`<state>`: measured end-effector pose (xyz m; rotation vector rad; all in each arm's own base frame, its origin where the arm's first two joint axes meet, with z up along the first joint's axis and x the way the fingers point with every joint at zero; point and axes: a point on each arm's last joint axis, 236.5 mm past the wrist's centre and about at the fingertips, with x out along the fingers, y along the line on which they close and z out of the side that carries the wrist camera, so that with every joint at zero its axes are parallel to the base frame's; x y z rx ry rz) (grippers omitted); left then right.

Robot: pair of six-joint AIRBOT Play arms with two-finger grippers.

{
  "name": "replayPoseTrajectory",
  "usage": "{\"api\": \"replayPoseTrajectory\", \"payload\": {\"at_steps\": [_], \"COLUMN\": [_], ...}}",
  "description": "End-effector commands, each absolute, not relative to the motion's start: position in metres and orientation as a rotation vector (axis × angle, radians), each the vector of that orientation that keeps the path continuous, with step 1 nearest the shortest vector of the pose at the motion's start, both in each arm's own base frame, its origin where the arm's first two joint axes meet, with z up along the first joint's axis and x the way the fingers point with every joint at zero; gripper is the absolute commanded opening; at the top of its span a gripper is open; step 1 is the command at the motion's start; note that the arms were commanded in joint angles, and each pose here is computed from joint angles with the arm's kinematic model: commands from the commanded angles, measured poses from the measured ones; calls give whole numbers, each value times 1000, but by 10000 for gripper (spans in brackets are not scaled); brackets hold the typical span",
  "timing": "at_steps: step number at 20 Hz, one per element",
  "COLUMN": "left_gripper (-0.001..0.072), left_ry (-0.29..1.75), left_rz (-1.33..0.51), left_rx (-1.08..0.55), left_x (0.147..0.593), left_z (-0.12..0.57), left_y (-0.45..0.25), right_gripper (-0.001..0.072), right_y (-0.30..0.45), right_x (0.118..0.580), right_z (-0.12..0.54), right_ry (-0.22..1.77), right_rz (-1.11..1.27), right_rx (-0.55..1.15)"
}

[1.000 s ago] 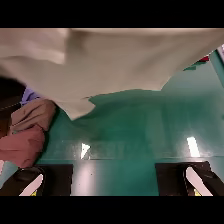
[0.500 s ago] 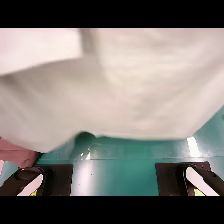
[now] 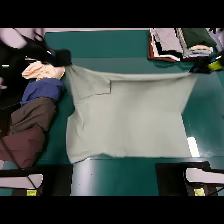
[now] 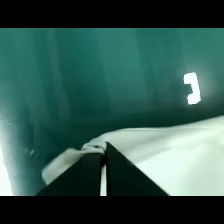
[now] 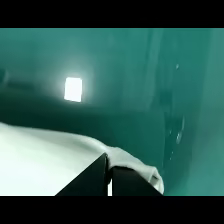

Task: Fold the shirts.

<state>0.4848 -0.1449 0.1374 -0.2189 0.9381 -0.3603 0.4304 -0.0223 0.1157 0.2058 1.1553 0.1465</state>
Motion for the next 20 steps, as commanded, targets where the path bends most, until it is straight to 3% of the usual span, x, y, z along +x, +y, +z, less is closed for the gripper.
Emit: {"api": "replayPoseTrajectory", "payload": {"at_steps": [1,4,6,10,16,17,18,19,20], "left_gripper": [25,25,25,25,27,154,481,537,537], "left_ry": [1022,1003,1089,1300,1453,1466,1470,1473,1460], "left_rz": [-322,-294,-310,-382,-364,-360,-338,-304,-300], "left_rx": [-274,-315,-304,-219,-246,-244,-261,-293,-288], "left_x": [521,532,514,464,424,421,422,423,423], "left_z": [55,54,48,13,-40,-43,-42,-38,-31], "left_y": [-146,-133,-128,-127,-125,-123,-122,-120,-119], "right_gripper": [16,17,16,16,18,60,296,406,405], "right_y": [-22,-25,-30,-45,-29,-25,-24,-24,-23], "right_x": [461,490,488,443,396,392,391,390,388], "right_z": [42,54,67,38,-20,-24,-26,-23,-17], "right_ry": [1248,1194,1185,1308,1416,1432,1437,1442,1454], "right_rz": [145,156,167,123,119,126,125,129,138], "right_rx": [231,231,203,198,246,246,249,249,247]}}
